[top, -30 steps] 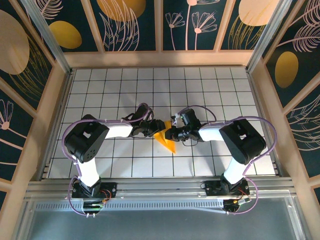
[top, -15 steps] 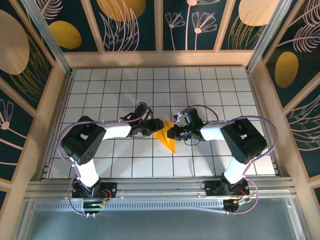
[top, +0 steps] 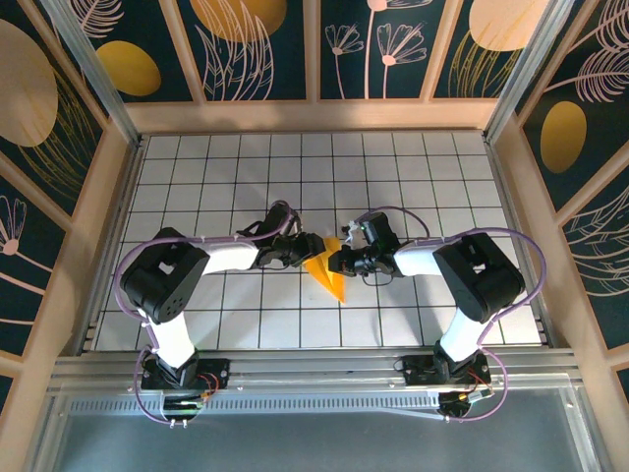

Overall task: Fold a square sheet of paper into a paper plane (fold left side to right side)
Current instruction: Fourth fold the wing at the center of the table.

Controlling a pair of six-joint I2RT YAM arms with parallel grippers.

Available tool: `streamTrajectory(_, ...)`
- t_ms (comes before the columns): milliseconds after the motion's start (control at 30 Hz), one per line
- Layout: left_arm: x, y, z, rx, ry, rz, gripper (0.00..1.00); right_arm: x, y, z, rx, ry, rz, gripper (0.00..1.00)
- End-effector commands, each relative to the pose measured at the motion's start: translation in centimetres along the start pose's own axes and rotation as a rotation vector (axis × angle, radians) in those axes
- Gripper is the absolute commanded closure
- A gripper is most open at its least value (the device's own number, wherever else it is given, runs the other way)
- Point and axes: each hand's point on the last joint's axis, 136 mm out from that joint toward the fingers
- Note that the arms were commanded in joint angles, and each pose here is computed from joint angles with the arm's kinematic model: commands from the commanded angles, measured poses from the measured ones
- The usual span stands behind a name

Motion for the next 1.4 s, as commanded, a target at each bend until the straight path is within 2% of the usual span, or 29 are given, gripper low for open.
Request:
streamTrajectory(0,0.3,-0.9,-0.6,0.027,0.013,0.026,0.58,0.4,0.2,-0.1,-0.007,0.015,0.010,0.95)
streamTrajectory(300,1.0,-1.6,1.4,-0.025,0.040,0.037,0.59,0.4,0.2,-0.2,0.000,0.009,0.013,0.93)
streamTrajectory(667,1.6,-1.9,2.9,-0.074,0.059,0.045,0.59,-0.1,1.6,1.5,-0.008,0.037,-0.016,0.74)
streamTrajectory(833,1.4,-1.9,2.9,-0.073,0.058,0.042,0.59,0.0,2.0,1.1,0.031,0.046,-0.022,0.69)
streamTrajectory(1100,1.5,-1.9,2.9,-0.075,0.057,0.042,0.59,-0.2,1.3,0.5,0.039,0.033,-0.012,0.70)
streamTrajectory(1367,1.5,-1.9,2.9,-0.077,0.060,0.042,0.59,-0.2,1.3,0.0,0.064,0.031,-0.021,0.83)
Point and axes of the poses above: each hand's point on the last joint's axis, 136 mm out from that joint toward the fingers, its own y axis back along the fingers, its own z axis along the line the jaws close on, x = y × z, and after that the axes turned 8 degrees about -y, right-handed
